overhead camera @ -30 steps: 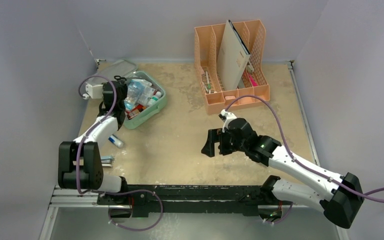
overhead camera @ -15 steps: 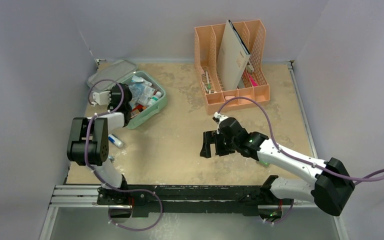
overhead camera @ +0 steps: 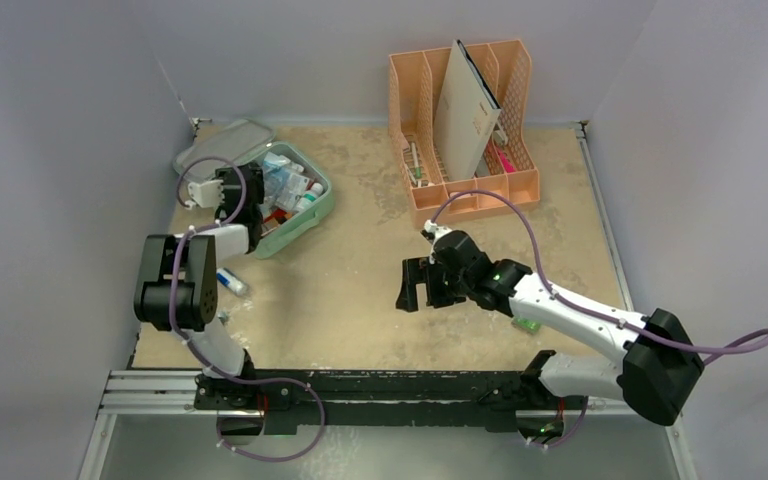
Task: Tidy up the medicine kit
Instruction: Place the scissors in the medicine box.
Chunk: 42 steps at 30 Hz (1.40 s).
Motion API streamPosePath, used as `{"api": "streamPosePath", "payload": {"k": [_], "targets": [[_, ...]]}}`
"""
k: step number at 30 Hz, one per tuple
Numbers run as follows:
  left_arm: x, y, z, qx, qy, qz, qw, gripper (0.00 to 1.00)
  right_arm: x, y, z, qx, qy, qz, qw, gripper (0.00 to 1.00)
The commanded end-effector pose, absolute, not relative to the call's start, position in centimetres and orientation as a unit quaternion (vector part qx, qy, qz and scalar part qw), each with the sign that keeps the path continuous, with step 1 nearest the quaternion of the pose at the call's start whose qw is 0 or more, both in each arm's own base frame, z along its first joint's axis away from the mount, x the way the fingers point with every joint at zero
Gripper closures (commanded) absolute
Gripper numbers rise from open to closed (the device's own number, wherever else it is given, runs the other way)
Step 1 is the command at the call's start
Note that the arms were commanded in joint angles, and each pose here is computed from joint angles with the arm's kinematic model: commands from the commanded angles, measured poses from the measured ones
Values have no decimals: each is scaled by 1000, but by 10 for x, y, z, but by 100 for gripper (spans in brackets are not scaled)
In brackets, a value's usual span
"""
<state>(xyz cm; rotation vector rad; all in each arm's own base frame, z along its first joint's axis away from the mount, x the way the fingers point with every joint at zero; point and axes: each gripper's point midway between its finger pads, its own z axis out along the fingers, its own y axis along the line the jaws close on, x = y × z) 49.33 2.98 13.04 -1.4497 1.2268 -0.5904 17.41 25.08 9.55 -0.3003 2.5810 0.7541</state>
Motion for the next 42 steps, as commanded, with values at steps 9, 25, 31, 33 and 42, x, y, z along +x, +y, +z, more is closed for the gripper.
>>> {"api": "streamPosePath", "payload": {"k": [9,25,31,33,42], "targets": [[464,23,189,-578,584,-217,527,44,185,245,133,-59,926,270,257,1],[400,-96,249,-88,842,-305,436,19,182,98,148,278,901,7,333,1],[354,-114,209,-48,878,-342,333,14,168,39,162,364,852,-111,360,1],[344,-118,201,-35,882,-349,315,13,164,23,167,378,840,-154,359,1],[318,-109,183,-39,898,-320,297,11,173,3,132,390,860,-194,267,1]]}}
